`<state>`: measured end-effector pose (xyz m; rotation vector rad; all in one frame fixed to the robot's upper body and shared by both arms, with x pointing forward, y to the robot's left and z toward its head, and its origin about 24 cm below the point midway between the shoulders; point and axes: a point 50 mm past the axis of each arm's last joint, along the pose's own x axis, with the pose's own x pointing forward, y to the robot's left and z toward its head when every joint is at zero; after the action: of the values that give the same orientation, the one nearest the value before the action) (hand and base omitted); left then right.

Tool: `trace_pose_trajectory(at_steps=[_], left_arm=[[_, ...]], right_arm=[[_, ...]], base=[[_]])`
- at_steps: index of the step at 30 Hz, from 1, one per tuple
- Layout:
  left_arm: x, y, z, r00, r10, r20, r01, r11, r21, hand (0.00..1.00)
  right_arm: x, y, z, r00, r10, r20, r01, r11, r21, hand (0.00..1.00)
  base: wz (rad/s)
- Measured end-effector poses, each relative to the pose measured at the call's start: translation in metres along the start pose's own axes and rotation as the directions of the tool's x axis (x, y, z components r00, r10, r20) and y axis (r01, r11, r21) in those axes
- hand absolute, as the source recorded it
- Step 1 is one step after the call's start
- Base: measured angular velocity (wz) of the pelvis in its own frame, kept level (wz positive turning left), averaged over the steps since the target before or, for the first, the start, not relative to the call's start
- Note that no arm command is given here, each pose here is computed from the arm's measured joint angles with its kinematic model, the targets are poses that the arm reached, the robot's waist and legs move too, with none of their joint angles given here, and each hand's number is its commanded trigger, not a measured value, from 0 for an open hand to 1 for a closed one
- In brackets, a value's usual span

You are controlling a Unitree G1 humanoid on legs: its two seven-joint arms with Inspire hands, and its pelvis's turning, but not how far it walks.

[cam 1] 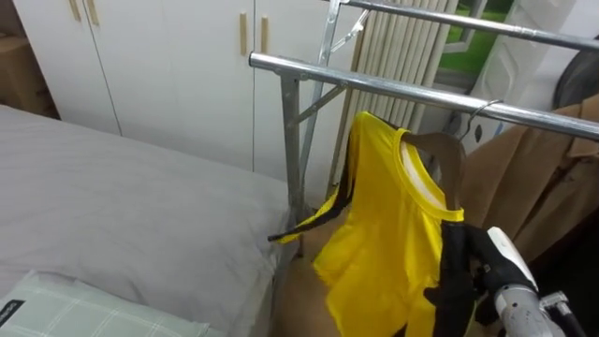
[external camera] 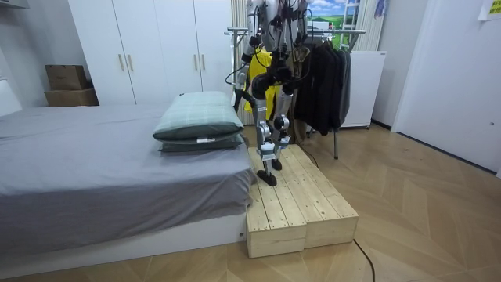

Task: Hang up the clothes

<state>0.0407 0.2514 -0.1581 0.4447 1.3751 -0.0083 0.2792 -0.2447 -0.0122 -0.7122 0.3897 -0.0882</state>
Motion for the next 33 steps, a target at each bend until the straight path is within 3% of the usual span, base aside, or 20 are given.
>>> trace_pose_trajectory(at_steps=[33], left_arm=[[-0.0001, 0.0006, -0.0008, 1.0, 0.001, -0.001, -0.001, 1.0, -0.011, 0.0]], right_arm=[[-0.0025, -0.0017, -0.0054, 0.999, -0.038, -0.013, 0.038, 0.999, 0.001, 0.0]], base=[[0.0]])
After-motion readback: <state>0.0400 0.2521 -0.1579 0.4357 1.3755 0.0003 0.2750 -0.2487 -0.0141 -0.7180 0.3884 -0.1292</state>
